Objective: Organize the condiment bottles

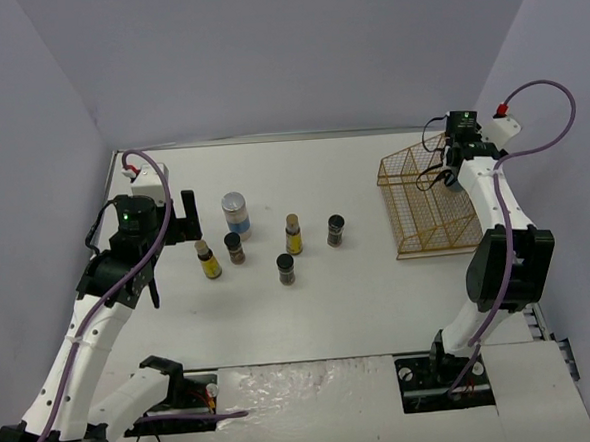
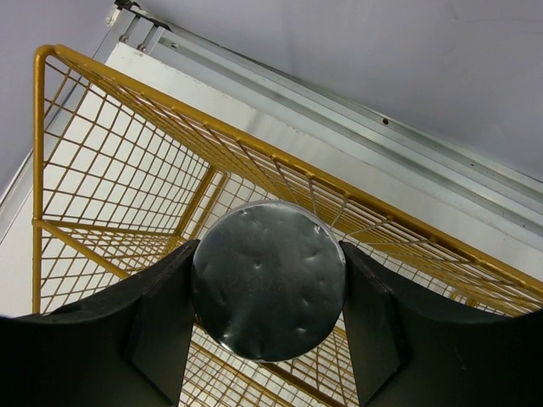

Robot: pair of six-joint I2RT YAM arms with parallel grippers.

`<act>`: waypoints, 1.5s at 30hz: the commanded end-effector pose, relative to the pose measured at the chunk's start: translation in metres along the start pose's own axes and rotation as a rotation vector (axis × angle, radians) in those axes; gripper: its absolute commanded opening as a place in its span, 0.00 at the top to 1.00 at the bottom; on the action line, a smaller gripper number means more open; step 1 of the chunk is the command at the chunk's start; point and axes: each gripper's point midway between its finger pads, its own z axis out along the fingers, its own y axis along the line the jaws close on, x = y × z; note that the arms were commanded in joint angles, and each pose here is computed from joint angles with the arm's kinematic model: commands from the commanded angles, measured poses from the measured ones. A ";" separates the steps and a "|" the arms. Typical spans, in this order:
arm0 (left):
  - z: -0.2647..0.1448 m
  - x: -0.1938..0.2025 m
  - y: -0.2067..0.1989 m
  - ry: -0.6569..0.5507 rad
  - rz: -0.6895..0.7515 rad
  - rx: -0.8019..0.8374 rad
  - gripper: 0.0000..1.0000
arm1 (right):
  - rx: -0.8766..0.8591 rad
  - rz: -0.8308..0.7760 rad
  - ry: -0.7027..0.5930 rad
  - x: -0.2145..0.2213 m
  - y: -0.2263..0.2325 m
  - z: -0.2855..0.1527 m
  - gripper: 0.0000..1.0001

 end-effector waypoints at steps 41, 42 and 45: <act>-0.005 -0.023 -0.009 -0.085 -0.027 0.044 0.03 | -0.069 0.179 -0.044 -0.023 0.028 0.000 0.40; -0.005 -0.023 -0.009 -0.086 -0.027 0.043 0.03 | -0.072 0.179 -0.044 -0.023 0.029 0.000 0.39; -0.006 -0.024 -0.008 -0.089 -0.027 0.042 0.03 | -0.073 0.174 -0.032 -0.020 0.029 0.002 0.35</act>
